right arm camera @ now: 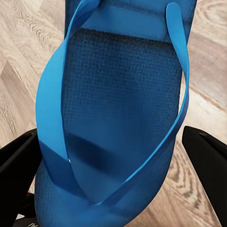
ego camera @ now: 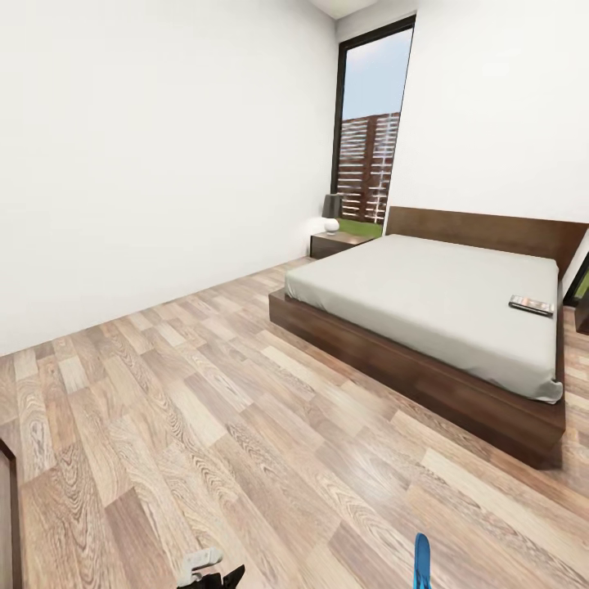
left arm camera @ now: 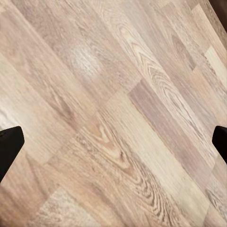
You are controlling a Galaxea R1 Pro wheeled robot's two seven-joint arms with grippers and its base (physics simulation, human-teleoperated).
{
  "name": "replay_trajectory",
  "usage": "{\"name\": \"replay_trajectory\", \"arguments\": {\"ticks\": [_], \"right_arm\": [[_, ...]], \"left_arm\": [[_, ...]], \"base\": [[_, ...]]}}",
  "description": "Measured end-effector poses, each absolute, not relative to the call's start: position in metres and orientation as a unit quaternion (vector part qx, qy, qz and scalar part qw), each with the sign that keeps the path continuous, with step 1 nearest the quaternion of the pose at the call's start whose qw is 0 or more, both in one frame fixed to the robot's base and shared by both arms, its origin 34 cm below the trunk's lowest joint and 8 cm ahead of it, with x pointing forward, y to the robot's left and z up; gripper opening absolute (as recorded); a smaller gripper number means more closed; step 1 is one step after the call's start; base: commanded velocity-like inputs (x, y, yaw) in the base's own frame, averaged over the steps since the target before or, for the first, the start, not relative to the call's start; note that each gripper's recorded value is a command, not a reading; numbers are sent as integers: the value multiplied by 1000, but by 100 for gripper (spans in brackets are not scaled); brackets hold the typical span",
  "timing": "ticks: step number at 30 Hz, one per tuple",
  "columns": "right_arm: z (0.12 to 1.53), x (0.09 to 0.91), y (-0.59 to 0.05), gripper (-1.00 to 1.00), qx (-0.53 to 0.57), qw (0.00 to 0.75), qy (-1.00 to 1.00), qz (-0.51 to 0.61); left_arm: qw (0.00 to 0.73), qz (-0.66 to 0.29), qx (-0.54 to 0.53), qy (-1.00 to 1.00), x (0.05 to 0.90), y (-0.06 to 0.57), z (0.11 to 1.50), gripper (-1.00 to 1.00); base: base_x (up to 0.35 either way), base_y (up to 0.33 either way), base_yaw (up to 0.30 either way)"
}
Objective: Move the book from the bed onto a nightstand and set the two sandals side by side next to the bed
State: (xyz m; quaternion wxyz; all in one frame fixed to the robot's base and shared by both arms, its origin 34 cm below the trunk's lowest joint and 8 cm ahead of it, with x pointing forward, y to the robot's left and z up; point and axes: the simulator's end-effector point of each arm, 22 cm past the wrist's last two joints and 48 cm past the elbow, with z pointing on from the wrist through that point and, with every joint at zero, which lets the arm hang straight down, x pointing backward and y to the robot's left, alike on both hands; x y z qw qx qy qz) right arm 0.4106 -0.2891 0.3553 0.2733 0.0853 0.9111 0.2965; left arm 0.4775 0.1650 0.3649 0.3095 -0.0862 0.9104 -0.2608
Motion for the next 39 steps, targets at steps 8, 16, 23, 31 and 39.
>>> {"name": "replay_trajectory", "arguments": {"ticks": [8,16,23,31,39], "right_arm": [[356,411,-289,-100,84,274,911,296],[356,411,-289,-100,84,274,911,296],[356,412,-289,-100,84,275,911,296],[356,412,-290,-100,84,275,911,296],[356,412,-290,-100,84,275,911,296]], "left_arm": [[308,-261,-85,911,477,165,364,100],[308,-261,-85,911,477,163,364,100],[308,-261,-85,911,476,163,364,100],[308,-261,-85,911,476,163,364,100],[307,-261,-85,911,476,163,364,100]], "base": [[0,0,-171],[0,0,-285],[0,0,-289],[0,0,-290],[0,0,-289]]}}
